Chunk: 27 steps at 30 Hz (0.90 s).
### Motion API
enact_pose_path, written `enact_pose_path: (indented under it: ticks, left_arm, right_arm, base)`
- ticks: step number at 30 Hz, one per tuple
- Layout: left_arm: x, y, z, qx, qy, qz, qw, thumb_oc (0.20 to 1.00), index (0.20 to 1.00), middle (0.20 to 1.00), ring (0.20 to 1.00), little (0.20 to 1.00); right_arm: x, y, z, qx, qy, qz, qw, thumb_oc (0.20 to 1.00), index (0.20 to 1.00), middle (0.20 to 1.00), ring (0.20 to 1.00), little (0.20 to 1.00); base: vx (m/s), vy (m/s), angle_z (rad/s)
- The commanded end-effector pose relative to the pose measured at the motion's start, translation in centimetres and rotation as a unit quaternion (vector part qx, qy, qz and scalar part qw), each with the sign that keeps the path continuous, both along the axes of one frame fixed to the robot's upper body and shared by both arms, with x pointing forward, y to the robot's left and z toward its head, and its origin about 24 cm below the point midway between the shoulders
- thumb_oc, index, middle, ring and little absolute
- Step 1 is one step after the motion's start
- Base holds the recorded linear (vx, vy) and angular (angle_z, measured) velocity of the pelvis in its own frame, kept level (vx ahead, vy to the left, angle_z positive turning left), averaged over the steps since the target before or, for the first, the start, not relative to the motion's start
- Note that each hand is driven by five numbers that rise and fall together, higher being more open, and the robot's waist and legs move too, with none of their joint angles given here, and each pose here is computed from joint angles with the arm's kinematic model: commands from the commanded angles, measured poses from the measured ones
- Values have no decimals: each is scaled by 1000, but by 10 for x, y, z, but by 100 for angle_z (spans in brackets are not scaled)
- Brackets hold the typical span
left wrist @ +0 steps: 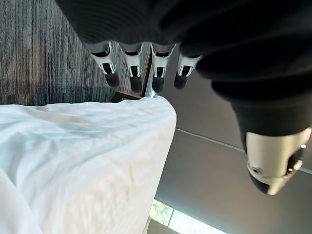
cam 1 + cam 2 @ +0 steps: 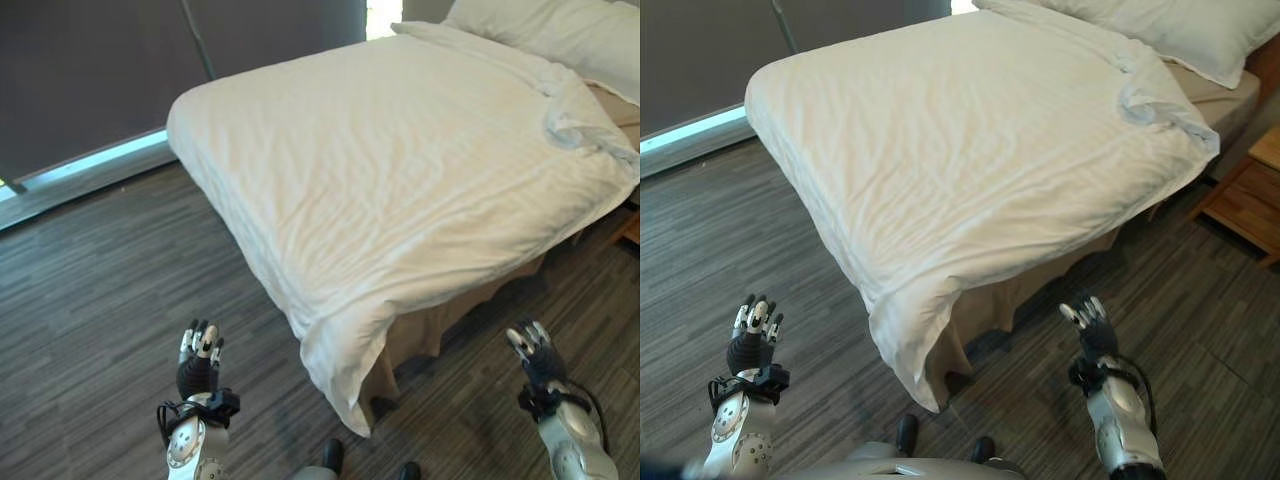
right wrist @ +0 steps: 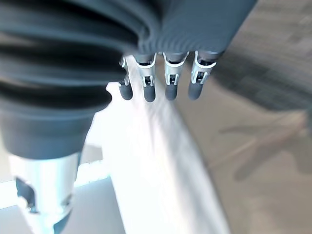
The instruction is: Making the bed.
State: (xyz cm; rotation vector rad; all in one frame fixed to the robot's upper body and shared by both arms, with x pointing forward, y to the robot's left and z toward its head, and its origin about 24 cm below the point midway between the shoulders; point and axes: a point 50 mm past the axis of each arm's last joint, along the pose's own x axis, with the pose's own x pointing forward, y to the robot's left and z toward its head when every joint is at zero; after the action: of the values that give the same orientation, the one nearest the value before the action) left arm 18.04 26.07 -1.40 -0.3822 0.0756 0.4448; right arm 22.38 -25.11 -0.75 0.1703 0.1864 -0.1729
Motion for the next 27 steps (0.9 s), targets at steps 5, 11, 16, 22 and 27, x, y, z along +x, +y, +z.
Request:
enact_pose_path:
  ticks: [5, 11, 16, 22, 27]
  left_arm:
    - [27, 2, 28, 46, -59, -41, 996, 1000, 1000, 1000, 1000, 1000]
    - [30, -8, 24, 33, -49, -67, 996, 1000, 1000, 1000, 1000, 1000]
    - [31, -8, 22, 27, -45, -72, 996, 1000, 1000, 1000, 1000, 1000]
    - [35, -15, 24, 19, -50, -89, 995, 1000, 1000, 1000, 1000, 1000]
    - [40, -21, 27, 9, -60, -104, 993, 1000, 1000, 1000, 1000, 1000]
  right_arm:
    - [58, 45, 65, -32, -141, 109, 983, 1000, 1000, 1000, 1000, 1000]
    - [82, 105, 81, 88, -166, 199, 962, 1000, 1000, 1000, 1000, 1000]
    - [92, 148, 90, 120, -164, 267, 942, 200, 200, 200, 200, 200]
    - [109, 176, 100, 129, -149, 292, 936, 200, 200, 200, 200, 200]
    - [131, 161, 106, 118, -140, 238, 954, 200, 200, 200, 200, 200]
  base:
    - [13, -3, 16]
    - [0, 9, 13]
    - [-6, 16, 5]
    - [-39, 17, 11]
    - [-99, 42, 14]
